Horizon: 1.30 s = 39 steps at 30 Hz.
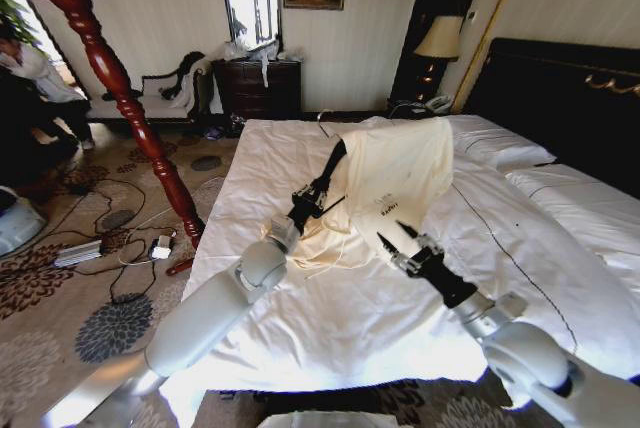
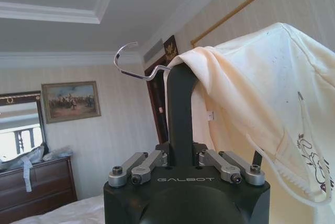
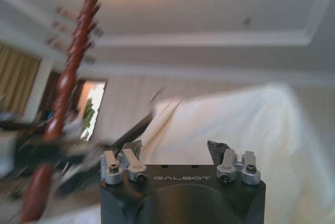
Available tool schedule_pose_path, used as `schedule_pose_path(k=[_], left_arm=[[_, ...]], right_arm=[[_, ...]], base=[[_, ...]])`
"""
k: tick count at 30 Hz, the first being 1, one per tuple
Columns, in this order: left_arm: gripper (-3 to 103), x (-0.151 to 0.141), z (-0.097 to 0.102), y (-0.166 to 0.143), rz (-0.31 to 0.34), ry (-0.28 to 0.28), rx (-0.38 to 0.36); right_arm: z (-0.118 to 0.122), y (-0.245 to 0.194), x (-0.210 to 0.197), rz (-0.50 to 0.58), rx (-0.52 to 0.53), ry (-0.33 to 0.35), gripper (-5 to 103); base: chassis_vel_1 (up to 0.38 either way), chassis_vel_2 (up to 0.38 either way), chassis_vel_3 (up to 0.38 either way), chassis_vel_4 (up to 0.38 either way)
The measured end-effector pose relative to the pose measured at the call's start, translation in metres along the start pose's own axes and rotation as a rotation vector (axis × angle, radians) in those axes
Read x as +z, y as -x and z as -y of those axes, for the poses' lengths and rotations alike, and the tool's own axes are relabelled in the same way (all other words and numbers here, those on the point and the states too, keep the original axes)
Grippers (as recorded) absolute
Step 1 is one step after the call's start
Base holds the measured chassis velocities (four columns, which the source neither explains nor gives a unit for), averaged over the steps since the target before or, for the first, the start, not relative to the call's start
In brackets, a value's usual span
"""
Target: Pick up the clothes from the bed and hang them on the clothes hanger.
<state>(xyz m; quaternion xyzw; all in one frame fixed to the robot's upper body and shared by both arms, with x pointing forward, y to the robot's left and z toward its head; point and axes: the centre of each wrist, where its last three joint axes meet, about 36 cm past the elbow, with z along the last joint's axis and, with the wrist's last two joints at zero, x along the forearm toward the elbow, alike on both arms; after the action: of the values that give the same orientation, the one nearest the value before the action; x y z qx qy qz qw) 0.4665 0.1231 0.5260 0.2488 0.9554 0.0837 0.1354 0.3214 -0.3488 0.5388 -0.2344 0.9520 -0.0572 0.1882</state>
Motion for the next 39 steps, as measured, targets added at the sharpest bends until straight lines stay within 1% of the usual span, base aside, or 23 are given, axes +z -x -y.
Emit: schedule_pose_path(k=[2,3,6,7,8,11,12,14,16,18,19,20,21,22,23,25,26,28,29,32,33,37,39], left_arm=[[19,-0.004,-0.005,-0.006,0.007,0.010,0.003],[19,-0.004,-0.005,-0.006,0.007,0.010,0.003],[19,-0.012,-0.016,-0.016,0.036,0.016,0.025],[19,-0.014,-0.019,-0.019,0.041,0.021,0.034],[19,-0.014,-0.019,-0.019,0.041,0.021,0.034],[19,-0.023,-0.032,-0.032,0.052,0.062,0.080],[19,-0.023,-0.032,-0.032,0.052,0.062,0.080],[19,-0.030,-0.039,-0.039,0.065,0.095,0.112],[19,-0.034,-0.043,-0.043,0.071,0.115,0.128],[19,-0.040,-0.049,-0.048,0.079,0.149,0.156],[19,-0.043,-0.052,-0.052,0.081,0.168,0.170],[19,-0.047,-0.056,-0.057,0.084,0.194,0.189],[19,-0.047,-0.056,-0.057,0.084,0.194,0.189],[19,-0.049,-0.057,-0.060,0.087,0.210,0.199],[19,-0.052,-0.059,-0.066,0.088,0.233,0.210],[19,-0.052,-0.061,-0.072,0.084,0.249,0.213],[19,-0.052,-0.061,-0.072,0.084,0.249,0.213],[19,-0.049,-0.062,-0.079,0.077,0.267,0.213],[19,-0.048,-0.062,-0.081,0.078,0.275,0.213],[19,-0.046,-0.063,-0.084,0.078,0.286,0.214],[19,-0.042,-0.063,-0.087,0.077,0.298,0.213],[19,-0.038,-0.062,-0.091,0.078,0.312,0.216],[19,-0.036,-0.061,-0.093,0.082,0.322,0.222]], right_arm=[[0.022,0.011,-0.020,0.080,0.067,-0.028,83],[0.022,0.011,-0.020,0.080,0.067,-0.028,83],[0.057,0.008,-0.035,0.175,0.163,-0.123,93],[0.063,0.005,-0.034,0.191,0.186,-0.139,97],[0.063,0.005,-0.034,0.191,0.186,-0.139,97],[0.082,-0.009,-0.007,0.241,0.270,-0.195,100],[0.082,-0.009,-0.007,0.241,0.270,-0.195,100],[0.094,-0.014,0.013,0.264,0.294,-0.190,100],[0.101,-0.014,0.022,0.281,0.312,-0.163,100],[0.105,-0.014,0.027,0.307,0.326,-0.093,100],[0.105,-0.013,0.025,0.314,0.309,-0.043,100],[0.104,-0.009,0.016,0.301,0.243,0.030,100],[0.104,-0.009,0.016,0.301,0.243,0.030,100],[0.103,-0.005,0.008,0.278,0.175,0.073,100],[0.103,0.002,-0.004,0.241,0.061,0.112,100],[0.104,0.017,-0.023,0.189,-0.130,0.154,100],[0.104,0.017,-0.023,0.189,-0.130,0.154,100],[0.101,0.037,-0.041,0.131,-0.301,0.177,100],[0.099,0.048,-0.050,0.106,-0.381,0.167,100],[0.099,0.059,-0.057,0.082,-0.440,0.144,100],[0.099,0.070,-0.065,0.037,-0.501,0.105,100],[0.102,0.079,-0.069,-0.033,-0.544,0.058,100],[0.104,0.083,-0.071,-0.077,-0.515,0.029,100]], base=[[0.000,0.000,0.000,0.000],[0.000,0.000,0.000,0.000],[0.000,0.000,0.000,0.000],[0.000,0.000,0.000,0.000],[0.000,0.000,0.000,0.000],[0.000,0.000,0.000,0.000],[0.000,0.000,0.000,0.000],[0.000,0.000,0.000,0.000],[0.000,0.000,0.000,0.000],[0.000,0.000,0.000,0.000],[0.000,0.000,0.000,0.000],[0.000,0.000,0.000,0.000],[0.000,0.000,0.000,0.000],[0.000,0.000,0.000,0.000],[0.000,0.000,0.000,0.000],[0.000,0.000,0.000,0.000],[0.000,0.000,0.000,0.000],[0.000,0.000,0.000,0.000],[0.000,0.000,0.000,0.000],[0.000,0.000,0.000,0.000],[0.000,0.000,0.000,0.000],[0.000,0.000,0.000,0.000],[0.000,0.000,0.000,0.000]])
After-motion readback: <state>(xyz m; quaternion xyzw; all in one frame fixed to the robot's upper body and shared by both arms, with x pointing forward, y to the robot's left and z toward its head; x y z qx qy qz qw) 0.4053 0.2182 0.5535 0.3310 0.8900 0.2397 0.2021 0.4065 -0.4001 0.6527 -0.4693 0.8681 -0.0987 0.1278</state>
